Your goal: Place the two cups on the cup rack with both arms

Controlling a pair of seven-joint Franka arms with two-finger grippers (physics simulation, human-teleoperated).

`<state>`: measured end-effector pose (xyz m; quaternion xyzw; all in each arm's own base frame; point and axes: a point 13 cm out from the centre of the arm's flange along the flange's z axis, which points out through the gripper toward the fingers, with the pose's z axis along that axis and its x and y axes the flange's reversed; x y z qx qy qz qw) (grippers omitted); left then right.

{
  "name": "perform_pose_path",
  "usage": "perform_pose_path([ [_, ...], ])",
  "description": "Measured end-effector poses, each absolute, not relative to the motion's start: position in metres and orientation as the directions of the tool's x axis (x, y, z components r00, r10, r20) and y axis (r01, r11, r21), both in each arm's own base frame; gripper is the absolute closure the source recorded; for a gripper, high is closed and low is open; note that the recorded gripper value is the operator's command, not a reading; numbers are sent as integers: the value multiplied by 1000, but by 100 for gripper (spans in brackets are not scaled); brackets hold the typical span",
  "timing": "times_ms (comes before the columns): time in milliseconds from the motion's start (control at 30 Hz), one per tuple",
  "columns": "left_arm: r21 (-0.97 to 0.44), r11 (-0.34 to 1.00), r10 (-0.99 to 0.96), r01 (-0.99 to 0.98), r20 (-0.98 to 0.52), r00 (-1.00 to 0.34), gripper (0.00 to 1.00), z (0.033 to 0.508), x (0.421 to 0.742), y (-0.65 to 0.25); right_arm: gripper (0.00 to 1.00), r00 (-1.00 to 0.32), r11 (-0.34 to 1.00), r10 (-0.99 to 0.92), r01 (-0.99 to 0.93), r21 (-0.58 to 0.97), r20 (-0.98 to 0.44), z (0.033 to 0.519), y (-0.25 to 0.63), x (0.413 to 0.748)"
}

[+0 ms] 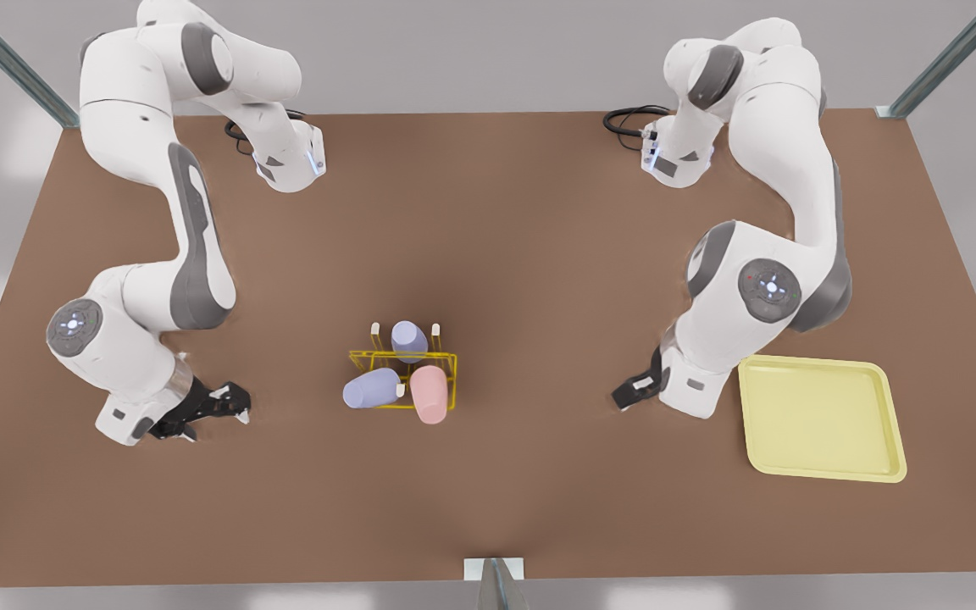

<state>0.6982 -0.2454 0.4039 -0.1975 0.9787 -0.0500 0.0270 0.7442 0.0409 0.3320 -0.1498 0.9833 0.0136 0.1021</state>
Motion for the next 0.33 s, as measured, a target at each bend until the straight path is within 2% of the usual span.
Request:
perform_pose_path([
  [67,50,937,-345,-345,-9,-938,0,416,630,-191,0,-938,959,-283,-269,-91,-200,398,-3,737],
  [100,79,936,-345,-343,6,-939,0,427,613,-166,0,-940,957,-283,-265,-116,-191,432,-10,724],
  [167,98,941,-328,-323,42,-944,0,442,597,-137,0,-949,956,-278,-259,-136,-147,482,-15,677],
  [200,99,944,-322,-314,68,-944,0,443,592,-125,0,-956,958,-270,-254,-134,-116,493,-17,653],
  [267,101,952,-299,-288,119,-947,0,439,586,-110,0,-966,962,-253,-245,-118,-54,496,-19,619],
  [333,87,962,-271,-260,156,-950,0,438,581,-101,0,-972,967,-236,-234,-103,-10,495,-21,602],
])
